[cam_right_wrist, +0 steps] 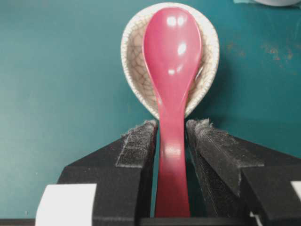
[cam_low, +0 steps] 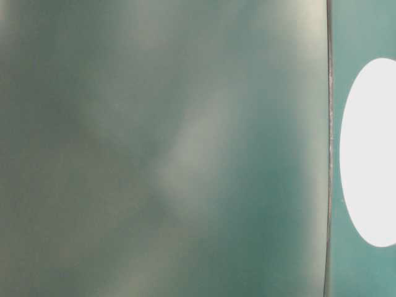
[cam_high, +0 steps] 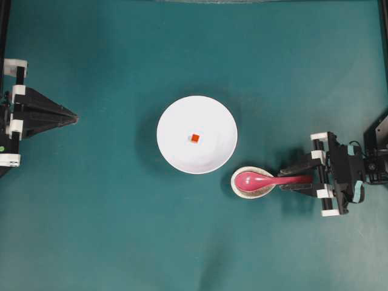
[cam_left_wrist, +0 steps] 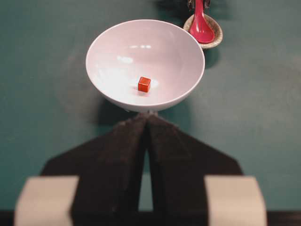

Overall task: Grip the spoon and scoop the red block from the bowl with right arm.
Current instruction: 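Close the right gripper on the spoon handle, then lift the spoon out of the rest and swing it over the bowl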

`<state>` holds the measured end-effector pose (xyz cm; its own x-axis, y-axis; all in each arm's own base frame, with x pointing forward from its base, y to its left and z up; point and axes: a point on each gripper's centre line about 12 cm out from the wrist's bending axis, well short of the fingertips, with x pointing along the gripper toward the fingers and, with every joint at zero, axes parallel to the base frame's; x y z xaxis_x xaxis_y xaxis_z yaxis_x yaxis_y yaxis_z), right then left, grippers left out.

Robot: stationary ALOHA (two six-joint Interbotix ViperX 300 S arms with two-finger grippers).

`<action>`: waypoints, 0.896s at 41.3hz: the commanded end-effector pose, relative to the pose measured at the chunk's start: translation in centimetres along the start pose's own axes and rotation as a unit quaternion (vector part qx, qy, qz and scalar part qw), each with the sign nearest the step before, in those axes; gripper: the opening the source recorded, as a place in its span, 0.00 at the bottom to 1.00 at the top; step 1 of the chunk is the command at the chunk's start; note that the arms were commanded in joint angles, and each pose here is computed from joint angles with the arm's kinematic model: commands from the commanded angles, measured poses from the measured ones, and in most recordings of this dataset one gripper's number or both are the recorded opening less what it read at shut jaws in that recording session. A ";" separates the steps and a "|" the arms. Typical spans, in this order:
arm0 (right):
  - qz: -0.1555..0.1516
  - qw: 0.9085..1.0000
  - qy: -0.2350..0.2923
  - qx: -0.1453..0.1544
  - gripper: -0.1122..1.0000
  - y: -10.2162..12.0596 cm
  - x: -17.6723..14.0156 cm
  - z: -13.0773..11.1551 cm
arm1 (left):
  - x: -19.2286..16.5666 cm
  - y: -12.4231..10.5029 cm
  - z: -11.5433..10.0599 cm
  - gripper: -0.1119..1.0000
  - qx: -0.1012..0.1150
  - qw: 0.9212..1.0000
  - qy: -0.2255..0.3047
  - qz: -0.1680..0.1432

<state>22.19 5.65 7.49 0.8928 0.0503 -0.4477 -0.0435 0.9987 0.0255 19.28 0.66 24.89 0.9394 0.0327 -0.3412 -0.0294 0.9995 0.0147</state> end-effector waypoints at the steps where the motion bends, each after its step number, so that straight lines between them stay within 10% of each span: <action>1: 0.000 1.000 -0.012 0.004 0.45 0.0 0.0 0.6 | 0.1 0.0 0.3 0.10 0.001 1.000 -0.003 0.001; 19: 0.005 0.999 -0.030 0.010 0.32 0.2 -0.2 1.5 | 0.1 0.0 0.2 0.10 0.001 1.000 -0.002 0.001; 37: 0.021 0.998 -0.058 0.029 0.32 -0.4 -2.3 8.0 | 0.2 0.0 -0.2 0.10 0.001 1.000 0.003 0.001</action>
<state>23.12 5.12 13.76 0.9288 0.0784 -0.3621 -0.0507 0.9950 0.0856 19.19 0.66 24.42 0.9352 0.0323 -0.3527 -0.0296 0.9995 0.0131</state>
